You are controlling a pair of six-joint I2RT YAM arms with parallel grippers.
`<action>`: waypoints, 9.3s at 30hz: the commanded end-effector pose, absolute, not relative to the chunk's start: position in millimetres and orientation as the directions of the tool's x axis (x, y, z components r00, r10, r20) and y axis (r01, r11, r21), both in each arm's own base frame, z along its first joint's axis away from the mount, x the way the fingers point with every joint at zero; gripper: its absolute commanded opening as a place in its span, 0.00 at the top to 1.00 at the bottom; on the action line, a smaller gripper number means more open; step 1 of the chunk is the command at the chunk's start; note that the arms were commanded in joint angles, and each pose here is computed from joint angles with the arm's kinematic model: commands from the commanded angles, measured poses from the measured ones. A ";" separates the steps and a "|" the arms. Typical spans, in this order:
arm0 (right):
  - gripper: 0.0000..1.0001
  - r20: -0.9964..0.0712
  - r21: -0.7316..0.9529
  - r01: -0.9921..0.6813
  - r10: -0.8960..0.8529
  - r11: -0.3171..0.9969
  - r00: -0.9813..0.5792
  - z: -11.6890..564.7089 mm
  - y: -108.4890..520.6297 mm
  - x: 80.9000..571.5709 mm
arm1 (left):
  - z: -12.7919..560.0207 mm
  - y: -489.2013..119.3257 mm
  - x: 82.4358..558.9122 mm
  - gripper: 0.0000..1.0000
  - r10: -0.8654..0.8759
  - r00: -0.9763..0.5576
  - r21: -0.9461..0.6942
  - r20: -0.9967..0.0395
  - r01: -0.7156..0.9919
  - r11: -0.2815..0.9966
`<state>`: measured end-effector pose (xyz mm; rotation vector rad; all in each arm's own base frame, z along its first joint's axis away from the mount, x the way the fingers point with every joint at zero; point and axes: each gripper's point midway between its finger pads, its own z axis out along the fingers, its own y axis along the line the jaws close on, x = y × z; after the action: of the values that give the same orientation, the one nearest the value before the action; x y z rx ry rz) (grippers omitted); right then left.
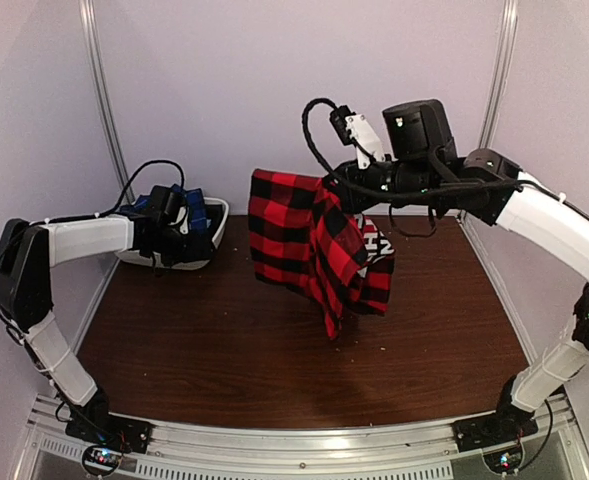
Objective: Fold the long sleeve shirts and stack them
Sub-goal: Move the bin to the corner of the board, then place the crumpled shirt at the center of the board, then adjust the crumpled shirt at the center of the board, then move the crumpled shirt to the center of the board, then pick up the sleeve from the center of the board, then place the sleeve at the center of the board.
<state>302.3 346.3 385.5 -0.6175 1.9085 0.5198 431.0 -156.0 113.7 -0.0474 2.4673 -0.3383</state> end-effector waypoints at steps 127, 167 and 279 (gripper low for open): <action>0.42 -0.693 0.137 -0.248 -0.086 0.959 -0.716 128.2 245.7 411.6 | 108.2 -390.5 397.3 0.28 0.160 -0.809 -0.414 -0.566 0.447 0.793; 0.36 -0.641 0.105 -0.251 -0.127 0.962 -0.757 116.9 226.4 288.7 | 82.8 -338.0 331.5 0.34 0.168 -0.862 -0.302 -0.478 0.341 0.890; 0.97 -0.918 -0.040 0.569 0.195 0.821 -0.345 356.7 -126.2 516.3 | 397.1 -72.5 577.3 1.00 -0.133 -0.345 -0.115 -0.929 -0.071 0.991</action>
<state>514.7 -115.6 359.7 0.5632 1.8944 -0.3804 572.0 -75.8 372.9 -0.1625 1.9942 -0.0480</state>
